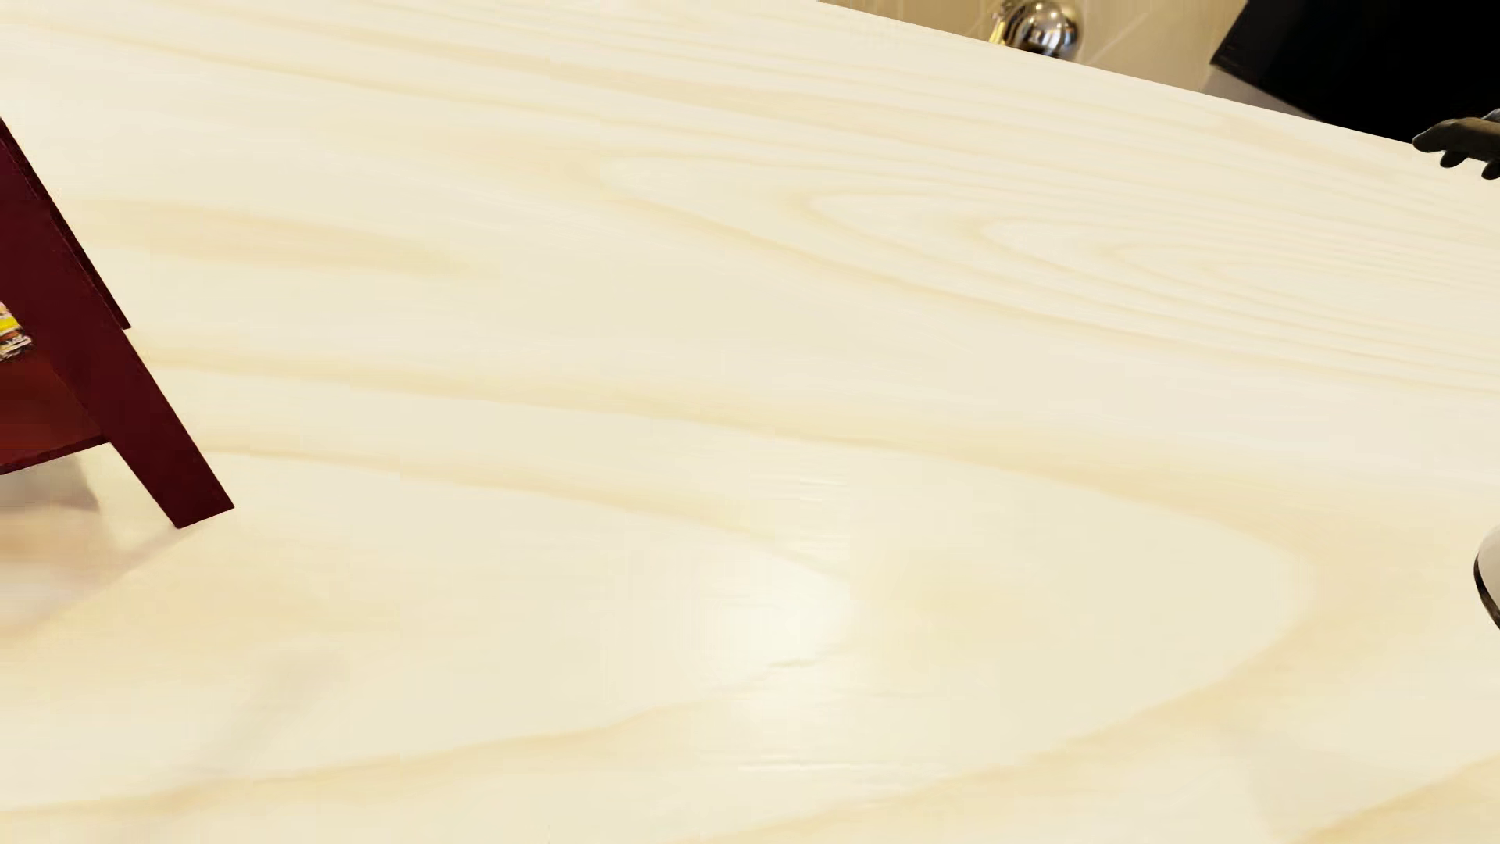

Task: Stretch out

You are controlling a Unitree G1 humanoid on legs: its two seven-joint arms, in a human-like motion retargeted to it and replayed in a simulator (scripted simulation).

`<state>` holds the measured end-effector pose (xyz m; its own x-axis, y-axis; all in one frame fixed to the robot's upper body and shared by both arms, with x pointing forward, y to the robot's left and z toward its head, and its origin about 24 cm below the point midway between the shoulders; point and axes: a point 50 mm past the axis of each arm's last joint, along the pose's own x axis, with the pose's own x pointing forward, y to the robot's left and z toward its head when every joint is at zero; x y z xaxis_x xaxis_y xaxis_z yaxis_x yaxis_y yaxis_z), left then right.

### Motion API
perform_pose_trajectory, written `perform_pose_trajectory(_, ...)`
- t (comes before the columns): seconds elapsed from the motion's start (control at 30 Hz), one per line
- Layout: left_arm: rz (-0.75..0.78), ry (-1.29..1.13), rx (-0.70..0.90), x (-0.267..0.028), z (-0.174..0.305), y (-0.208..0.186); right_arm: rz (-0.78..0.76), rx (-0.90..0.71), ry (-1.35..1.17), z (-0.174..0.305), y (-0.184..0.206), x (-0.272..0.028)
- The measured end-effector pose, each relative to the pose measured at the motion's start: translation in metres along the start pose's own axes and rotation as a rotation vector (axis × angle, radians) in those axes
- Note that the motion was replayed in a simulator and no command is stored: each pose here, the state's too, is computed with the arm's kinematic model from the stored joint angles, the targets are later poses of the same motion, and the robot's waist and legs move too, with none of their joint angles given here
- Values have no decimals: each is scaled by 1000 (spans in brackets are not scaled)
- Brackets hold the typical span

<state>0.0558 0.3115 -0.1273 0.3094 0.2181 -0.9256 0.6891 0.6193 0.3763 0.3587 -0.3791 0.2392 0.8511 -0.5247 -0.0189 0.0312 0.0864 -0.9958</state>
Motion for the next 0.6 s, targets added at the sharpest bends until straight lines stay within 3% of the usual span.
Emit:
perform_pose_trajectory(0.3,-62,266,-44,-22,-76,-31,32,-37,82,-31,13,-3)
perform_pose_trajectory(0.6,13,233,-82,-16,-65,-6,19,-22,50,-19,8,-2)
